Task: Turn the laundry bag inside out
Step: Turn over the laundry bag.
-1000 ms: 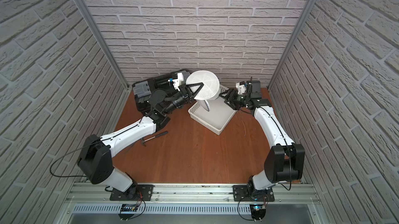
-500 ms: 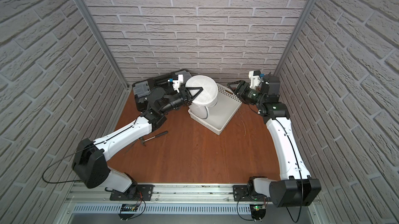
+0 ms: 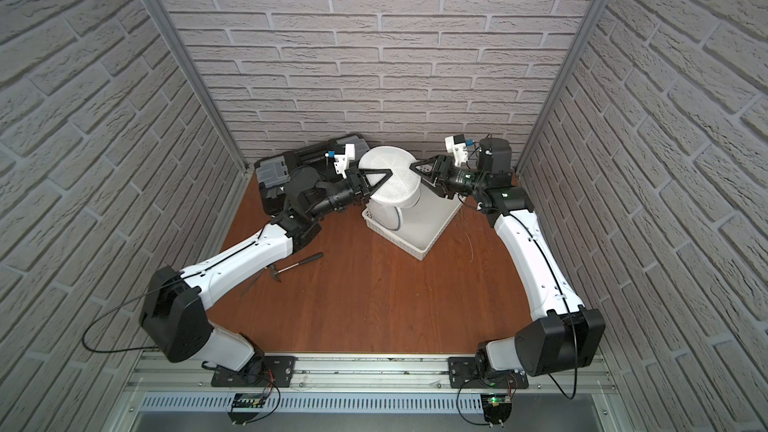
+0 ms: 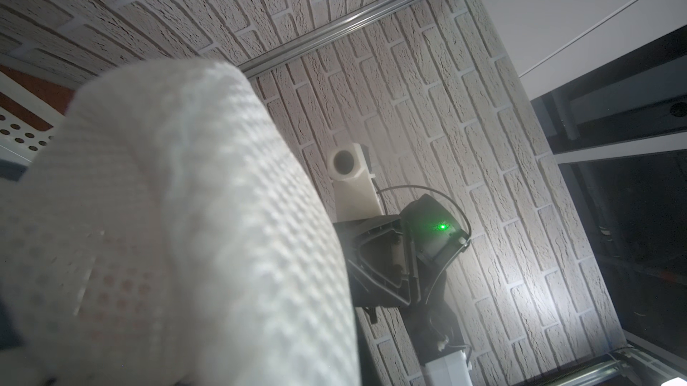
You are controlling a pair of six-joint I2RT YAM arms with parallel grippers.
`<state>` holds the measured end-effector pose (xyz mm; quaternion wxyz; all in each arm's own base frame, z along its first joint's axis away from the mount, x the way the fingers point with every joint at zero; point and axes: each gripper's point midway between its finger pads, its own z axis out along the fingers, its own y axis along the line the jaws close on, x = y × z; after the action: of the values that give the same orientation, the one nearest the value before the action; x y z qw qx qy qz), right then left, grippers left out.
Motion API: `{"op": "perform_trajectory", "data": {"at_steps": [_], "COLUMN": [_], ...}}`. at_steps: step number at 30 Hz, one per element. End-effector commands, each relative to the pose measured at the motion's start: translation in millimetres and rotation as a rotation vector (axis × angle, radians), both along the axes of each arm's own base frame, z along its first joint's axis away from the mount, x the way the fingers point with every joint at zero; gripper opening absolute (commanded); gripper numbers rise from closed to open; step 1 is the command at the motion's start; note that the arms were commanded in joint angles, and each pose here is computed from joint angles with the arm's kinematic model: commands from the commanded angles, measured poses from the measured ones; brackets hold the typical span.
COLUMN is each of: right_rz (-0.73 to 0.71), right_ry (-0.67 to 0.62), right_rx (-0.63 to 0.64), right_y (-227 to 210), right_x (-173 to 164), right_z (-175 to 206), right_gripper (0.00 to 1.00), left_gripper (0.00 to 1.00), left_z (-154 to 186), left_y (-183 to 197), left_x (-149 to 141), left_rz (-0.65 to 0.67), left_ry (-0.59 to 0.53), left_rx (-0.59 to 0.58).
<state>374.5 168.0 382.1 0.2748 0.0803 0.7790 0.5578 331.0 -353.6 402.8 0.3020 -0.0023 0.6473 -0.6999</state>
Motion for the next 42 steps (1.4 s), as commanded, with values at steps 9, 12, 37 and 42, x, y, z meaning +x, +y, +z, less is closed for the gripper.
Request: {"op": "perform_trajectory", "data": {"at_steps": [9, 12, 37, 42], "right_rz": [0.049, 0.044, -0.164, -0.139], "right_ry": [-0.017, -0.025, 0.025, 0.003], "right_rx": [0.131, 0.142, 0.15, 0.165], "right_y": [14, 14, -8, -1], "right_x": [7, 8, 35, 29], "right_z": [9, 14, 24, 40], "right_gripper": [0.21, 0.11, 0.03, 0.03], "left_gripper": [0.0, 0.05, 0.67, 0.74], "left_z": [19, 12, -27, -30], "left_y": [2, 2, 65, 38], "left_x": [-1, 1, -53, -56], "left_rz": [-0.001, 0.007, 0.353, 0.205], "left_ry": [-0.065, -0.045, -1.196, -1.525], "left_rx": [-0.032, -0.019, 1.202, 1.297]}}
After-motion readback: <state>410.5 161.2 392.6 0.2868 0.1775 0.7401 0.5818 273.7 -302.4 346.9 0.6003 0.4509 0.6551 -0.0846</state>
